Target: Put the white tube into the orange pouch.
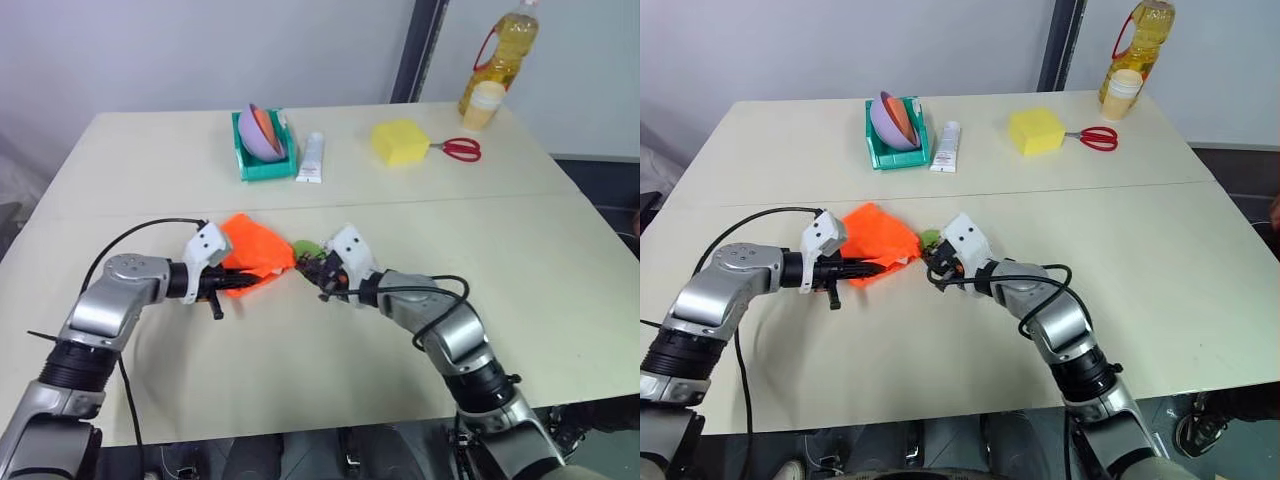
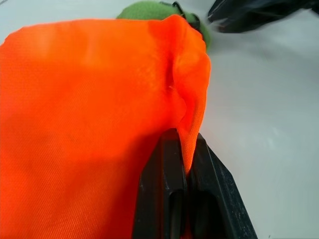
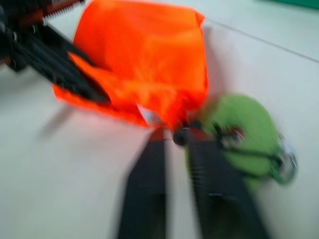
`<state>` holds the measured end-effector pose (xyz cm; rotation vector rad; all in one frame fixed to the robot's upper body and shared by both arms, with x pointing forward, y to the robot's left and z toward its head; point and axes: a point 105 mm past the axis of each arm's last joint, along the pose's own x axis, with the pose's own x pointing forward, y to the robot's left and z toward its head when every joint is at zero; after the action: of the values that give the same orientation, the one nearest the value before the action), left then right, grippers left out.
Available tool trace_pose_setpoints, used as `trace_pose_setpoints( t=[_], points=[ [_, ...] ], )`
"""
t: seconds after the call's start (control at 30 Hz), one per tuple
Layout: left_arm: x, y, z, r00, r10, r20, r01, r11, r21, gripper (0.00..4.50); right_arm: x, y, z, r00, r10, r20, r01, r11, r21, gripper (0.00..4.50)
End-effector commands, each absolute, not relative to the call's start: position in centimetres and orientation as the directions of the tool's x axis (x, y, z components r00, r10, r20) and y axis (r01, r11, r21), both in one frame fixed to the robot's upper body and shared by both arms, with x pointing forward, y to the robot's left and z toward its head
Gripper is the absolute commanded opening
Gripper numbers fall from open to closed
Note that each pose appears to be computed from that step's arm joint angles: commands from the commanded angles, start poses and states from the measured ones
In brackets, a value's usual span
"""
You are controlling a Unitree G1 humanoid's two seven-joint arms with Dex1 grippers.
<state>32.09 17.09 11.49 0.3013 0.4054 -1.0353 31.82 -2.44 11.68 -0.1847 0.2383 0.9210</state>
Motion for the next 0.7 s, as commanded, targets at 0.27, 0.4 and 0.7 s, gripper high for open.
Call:
trace_pose_setpoints(
  t=[0.27,0.4,0.7],
  points=[
    [32.2,18.3,11.7,0.486,-0.75,-0.45,0.853,0.519,0.056,0.0,33.1,-3.1,11.9,0.642,0.718,-0.271,-0.767,0.606,-0.212,2.73],
    [32.4,18.4,12.2,0.501,-0.754,-0.425,0.846,0.531,0.054,0.0,33.0,-2.7,11.6,0.628,0.727,-0.277,-0.778,0.585,-0.228,2.73],
    [31.5,18.4,13.1,0.486,-0.768,-0.416,0.852,0.523,0.03,0.0,33.5,-3.5,14.0,0.648,0.738,-0.188,-0.761,0.63,-0.153,2.73]
  ],
)
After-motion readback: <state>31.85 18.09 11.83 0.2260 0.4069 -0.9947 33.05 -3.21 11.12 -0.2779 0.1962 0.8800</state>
